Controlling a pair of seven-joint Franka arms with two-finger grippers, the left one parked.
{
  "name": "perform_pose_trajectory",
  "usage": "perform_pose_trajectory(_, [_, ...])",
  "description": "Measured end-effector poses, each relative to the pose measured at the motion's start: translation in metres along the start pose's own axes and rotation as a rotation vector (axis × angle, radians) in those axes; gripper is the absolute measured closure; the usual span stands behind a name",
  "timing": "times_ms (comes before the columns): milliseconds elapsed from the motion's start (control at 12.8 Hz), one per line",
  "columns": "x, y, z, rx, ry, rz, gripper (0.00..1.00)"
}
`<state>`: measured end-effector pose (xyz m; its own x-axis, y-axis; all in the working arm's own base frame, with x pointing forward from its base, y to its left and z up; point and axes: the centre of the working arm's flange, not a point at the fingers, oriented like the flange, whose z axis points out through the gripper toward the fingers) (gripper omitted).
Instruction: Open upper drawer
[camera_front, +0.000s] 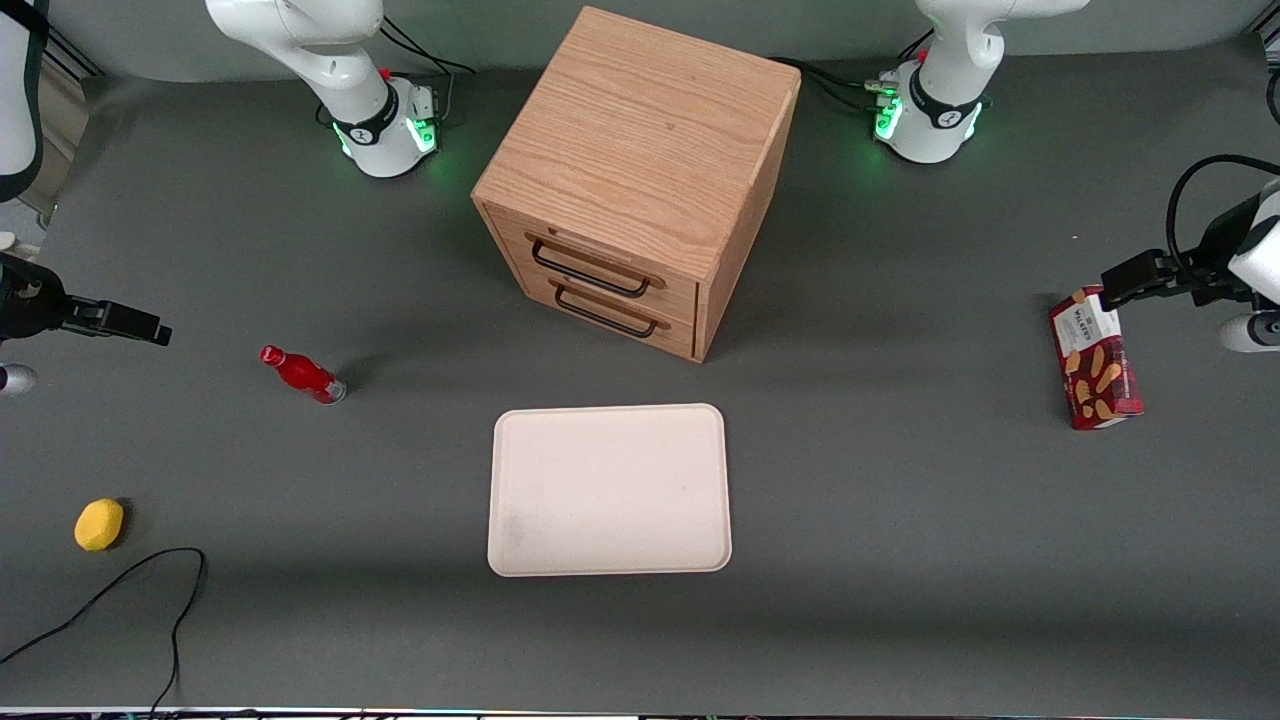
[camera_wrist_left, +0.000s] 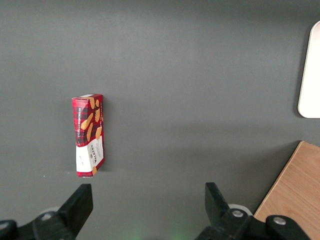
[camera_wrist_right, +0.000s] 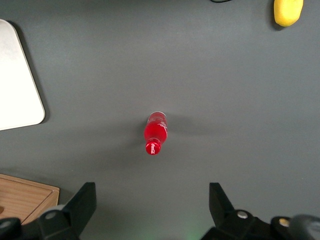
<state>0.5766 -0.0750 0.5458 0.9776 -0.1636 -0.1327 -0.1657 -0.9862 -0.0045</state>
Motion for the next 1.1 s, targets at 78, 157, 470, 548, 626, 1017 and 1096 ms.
perform_pose_trajectory(78, [0.0,-0.001,0.0,0.0,-0.001,-0.002,0.0])
perform_pose_trajectory(157, [0.0,-0.002,0.001,-0.001,-0.003,-0.003,0.0])
perform_pose_trajectory(470, [0.001,-0.004,0.003,0.0,-0.007,-0.006,0.0])
perform_pose_trajectory(548, [0.001,-0.005,0.004,0.003,-0.008,-0.007,0.0])
perform_pose_trajectory(626, [0.001,-0.006,0.003,0.008,-0.007,-0.01,0.0])
perform_pose_trajectory(1017, [0.0,-0.017,-0.001,0.088,-0.012,-0.062,0.0])
perform_pose_trajectory(1096, [-0.001,-0.018,-0.001,0.102,-0.015,-0.065,0.0])
